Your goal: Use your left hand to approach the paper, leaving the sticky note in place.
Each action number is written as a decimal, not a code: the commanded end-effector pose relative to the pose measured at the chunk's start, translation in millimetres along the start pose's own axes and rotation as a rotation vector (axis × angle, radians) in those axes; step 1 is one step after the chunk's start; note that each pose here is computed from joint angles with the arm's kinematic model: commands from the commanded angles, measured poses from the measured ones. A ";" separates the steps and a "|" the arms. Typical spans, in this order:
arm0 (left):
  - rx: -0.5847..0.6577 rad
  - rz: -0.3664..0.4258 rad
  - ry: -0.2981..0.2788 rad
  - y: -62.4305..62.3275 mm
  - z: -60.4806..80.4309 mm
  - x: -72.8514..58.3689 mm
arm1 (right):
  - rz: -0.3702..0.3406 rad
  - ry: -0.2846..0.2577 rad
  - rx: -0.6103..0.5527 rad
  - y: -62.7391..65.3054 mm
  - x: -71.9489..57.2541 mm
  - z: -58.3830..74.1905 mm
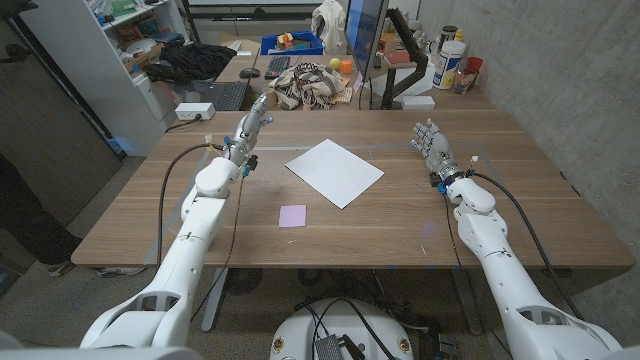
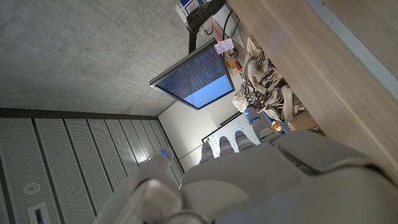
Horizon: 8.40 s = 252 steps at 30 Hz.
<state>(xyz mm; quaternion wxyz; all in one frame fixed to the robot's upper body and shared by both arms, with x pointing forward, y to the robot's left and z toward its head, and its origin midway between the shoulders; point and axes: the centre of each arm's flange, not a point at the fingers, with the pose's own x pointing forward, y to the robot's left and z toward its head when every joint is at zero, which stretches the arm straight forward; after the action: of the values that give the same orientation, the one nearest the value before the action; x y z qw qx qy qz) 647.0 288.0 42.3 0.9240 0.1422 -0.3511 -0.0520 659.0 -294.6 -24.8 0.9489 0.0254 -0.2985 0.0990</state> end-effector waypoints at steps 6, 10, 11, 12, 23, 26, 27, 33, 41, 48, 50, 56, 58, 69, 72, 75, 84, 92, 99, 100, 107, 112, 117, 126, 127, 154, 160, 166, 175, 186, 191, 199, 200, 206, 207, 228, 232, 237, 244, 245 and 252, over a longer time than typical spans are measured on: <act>0.093 -0.053 -0.019 -4.9 16.9 19.2 | -0.008 -0.009 0.006 -2.6 0.2 -0.9; 0.105 -0.065 -0.023 -6.9 20.5 22.7 | -0.011 -0.012 0.006 -3.9 -0.6 -0.8; 0.110 -0.066 -0.024 -7.2 21.4 23.3 | -0.011 -0.012 0.007 -4.3 -0.8 -1.0; 0.115 -0.069 -0.025 -7.5 22.3 24.0 | -0.011 -0.012 0.007 -4.4 -1.0 -1.2; 0.172 -0.100 -0.040 -12.6 33.8 31.9 | -0.012 -0.023 0.008 -5.7 -2.2 -0.2; 0.176 -0.107 -0.045 -14.5 36.3 34.0 | -0.012 -0.025 0.009 -6.1 -2.4 0.3; 0.181 -0.109 -0.047 -15.3 37.4 34.8 | -0.011 -0.026 0.010 -6.2 -2.5 0.4; 0.232 -0.127 -0.058 -20.0 43.3 38.5 | -0.014 -0.030 0.009 -7.6 -3.6 1.1; 0.243 -0.153 -0.069 -26.1 50.6 45.7 | -0.014 -0.037 0.012 -8.2 -4.0 1.3; 0.293 -0.178 -0.079 -31.0 57.6 51.5 | -0.019 -0.041 0.012 -9.6 -5.7 0.7; 0.299 -0.182 -0.081 -32.0 58.7 52.8 | -0.021 -0.043 0.012 -9.7 -5.9 0.9; 0.307 -0.195 -0.083 -34.1 61.4 56.7 | -0.021 -0.049 0.009 -10.2 -6.4 2.0; 0.313 -0.199 -0.086 -35.0 62.7 58.0 | -0.023 -0.051 0.009 -10.3 -6.8 2.3; 0.341 -0.231 -0.100 -40.4 69.1 65.2 | -0.011 -0.072 -0.002 -7.2 -7.7 6.7; 0.349 -0.239 -0.103 -42.4 70.9 66.8 | -0.012 -0.075 -0.004 -7.0 -7.8 7.4; 0.354 -0.249 -0.104 -44.3 71.9 68.3 | -0.013 -0.076 -0.004 -7.0 -8.1 7.5; 0.372 -0.278 -0.114 -50.6 77.6 71.8 | -0.015 -0.080 -0.006 -7.1 -9.1 7.6; 0.417 -0.309 -0.127 -58.7 83.3 74.1 | -0.016 -0.084 -0.007 -7.5 -10.6 7.1; 0.448 -0.326 -0.141 -65.2 87.9 75.9 | -0.020 -0.085 -0.009 -8.8 -11.4 7.1; 0.453 -0.328 -0.142 -66.1 88.8 76.2 | -0.020 -0.085 -0.009 -8.9 -11.4 6.9; 0.515 -0.353 -0.151 -72.2 94.7 78.9 | -0.020 -0.091 -0.011 -9.5 -12.0 7.3; 0.544 -0.373 -0.157 -76.5 97.2 80.3 | -0.022 -0.091 -0.014 -10.2 -12.4 7.6; 0.598 -0.394 -0.164 -81.9 99.5 80.5 | -0.023 -0.091 -0.015 -11.4 -13.5 7.2; 0.650 -0.413 -0.159 -86.2 100.4 81.3 | -0.023 -0.090 -0.016 -11.7 -14.5 6.6; 0.660 -0.414 -0.159 -86.6 100.6 81.3 | -0.024 -0.090 -0.016 -11.8 -14.6 6.5; 0.855 -0.459 -0.158 -100.7 102.8 80.5 | -0.028 -0.095 -0.020 -15.5 -18.6 7.3; 0.889 -0.467 -0.156 -104.3 101.2 79.7 | -0.028 -0.093 -0.024 -16.4 -19.8 7.5; 0.918 -0.475 -0.151 -105.8 99.4 78.4 | -0.026 -0.090 -0.030 -16.5 -21.0 8.2; 0.939 -0.492 -0.136 -106.9 96.6 77.9 | -0.020 -0.094 -0.040 -16.4 -19.8 12.0; 0.992 -0.529 -0.121 -111.5 92.4 77.6 | -0.019 -0.092 -0.049 -15.2 -20.5 11.7; 1.004 -0.541 -0.115 -112.2 91.4 77.6 | -0.019 -0.093 -0.052 -15.1 -20.4 12.4; 1.021 -0.557 -0.107 -112.7 88.9 77.3 | -0.015 -0.092 -0.055 -12.9 -18.4 12.0; 1.023 -0.559 -0.105 -112.8 88.6 77.3 | -0.015 -0.093 -0.055 -12.7 -18.1 12.0; 1.032 -0.568 -0.101 -112.9 86.8 77.5 | -0.015 -0.090 -0.060 -11.9 -17.1 11.5; 1.036 -0.569 -0.101 -112.9 86.6 77.5 | -0.015 -0.089 -0.061 -11.8 -17.0 11.2; 1.080 -0.602 -0.087 -117.2 78.5 77.2 | -0.015 -0.086 -0.062 -10.3 -15.4 7.8; 1.085 -0.608 -0.087 -118.7 77.2 76.8 | -0.014 -0.083 -0.062 -10.2 -15.3 7.1; 1.098 -0.617 -0.084 -121.4 75.4 75.9 | -0.017 -0.085 -0.066 -11.6 -16.1 7.9; 1.112 -0.630 -0.089 -126.2 74.2 75.3 | -0.018 -0.084 -0.066 -13.3 -17.3 8.0; 1.116 -0.631 -0.090 -127.0 74.3 75.2 | -0.018 -0.084 -0.066 -13.6 -17.5 7.9; 1.129 -0.642 -0.085 -130.8 73.0 74.6 | -0.017 -0.083 -0.064 -14.4 -17.8 6.7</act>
<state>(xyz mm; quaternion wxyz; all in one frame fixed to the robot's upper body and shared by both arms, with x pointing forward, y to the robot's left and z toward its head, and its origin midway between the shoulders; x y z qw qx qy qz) 654.2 137.5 106.6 0.6402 0.6917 -0.3056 -0.1353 643.8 -310.6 -27.2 0.9365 0.0015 -0.3415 0.0795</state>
